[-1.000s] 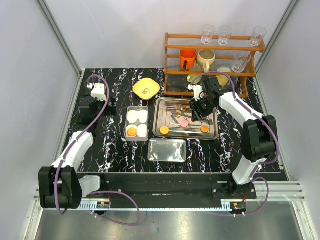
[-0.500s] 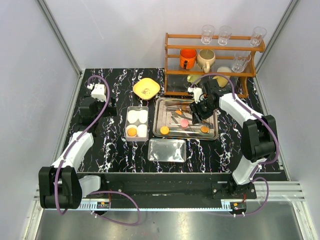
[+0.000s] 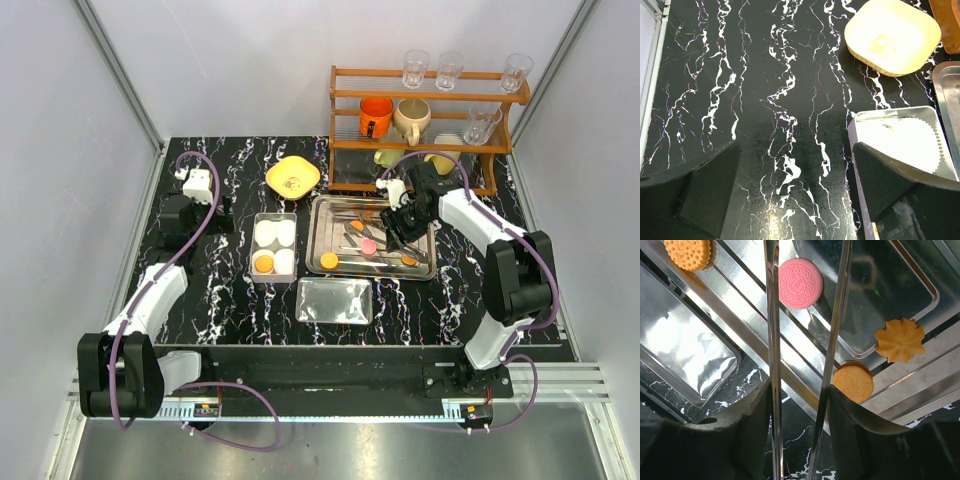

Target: Pack the cookies

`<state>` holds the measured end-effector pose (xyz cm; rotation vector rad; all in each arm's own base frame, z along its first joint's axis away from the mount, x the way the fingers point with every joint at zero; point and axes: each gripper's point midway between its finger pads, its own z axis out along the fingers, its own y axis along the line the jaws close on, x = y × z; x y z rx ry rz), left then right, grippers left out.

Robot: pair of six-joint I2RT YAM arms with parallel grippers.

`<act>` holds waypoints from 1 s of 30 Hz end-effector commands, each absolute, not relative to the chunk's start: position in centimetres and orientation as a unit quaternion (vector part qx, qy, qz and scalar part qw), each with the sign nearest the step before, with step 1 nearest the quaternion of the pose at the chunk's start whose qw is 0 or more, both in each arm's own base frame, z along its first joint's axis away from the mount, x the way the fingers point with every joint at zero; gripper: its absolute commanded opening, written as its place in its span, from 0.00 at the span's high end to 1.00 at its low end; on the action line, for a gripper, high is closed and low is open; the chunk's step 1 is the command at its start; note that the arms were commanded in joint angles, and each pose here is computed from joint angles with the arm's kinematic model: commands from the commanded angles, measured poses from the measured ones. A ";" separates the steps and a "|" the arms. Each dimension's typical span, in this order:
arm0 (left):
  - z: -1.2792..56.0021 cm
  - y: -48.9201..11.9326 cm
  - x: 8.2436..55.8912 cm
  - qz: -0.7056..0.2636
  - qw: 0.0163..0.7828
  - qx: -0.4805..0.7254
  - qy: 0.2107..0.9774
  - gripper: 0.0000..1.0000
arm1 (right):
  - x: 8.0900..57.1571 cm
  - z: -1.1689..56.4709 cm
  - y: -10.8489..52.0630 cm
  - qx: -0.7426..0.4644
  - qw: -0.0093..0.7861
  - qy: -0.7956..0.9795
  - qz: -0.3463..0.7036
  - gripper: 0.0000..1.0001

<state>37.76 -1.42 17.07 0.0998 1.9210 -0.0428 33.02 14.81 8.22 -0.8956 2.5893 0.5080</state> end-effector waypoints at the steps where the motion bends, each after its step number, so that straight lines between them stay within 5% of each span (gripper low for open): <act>1: 19.4 -1.4 38.2 -0.017 0.606 0.047 0.794 0.01 | 33.5 10.1 14.4 -0.324 0.210 0.907 0.167 0.49; 21: 19.5 -1.5 38.4 -0.021 0.606 0.047 0.794 0.01 | 33.2 9.6 14.3 -0.329 0.202 0.908 0.161 0.53; 30: 19.4 -1.4 38.4 -0.019 0.605 0.047 0.795 0.01 | 33.7 10.2 14.4 -0.328 0.213 0.908 0.154 0.68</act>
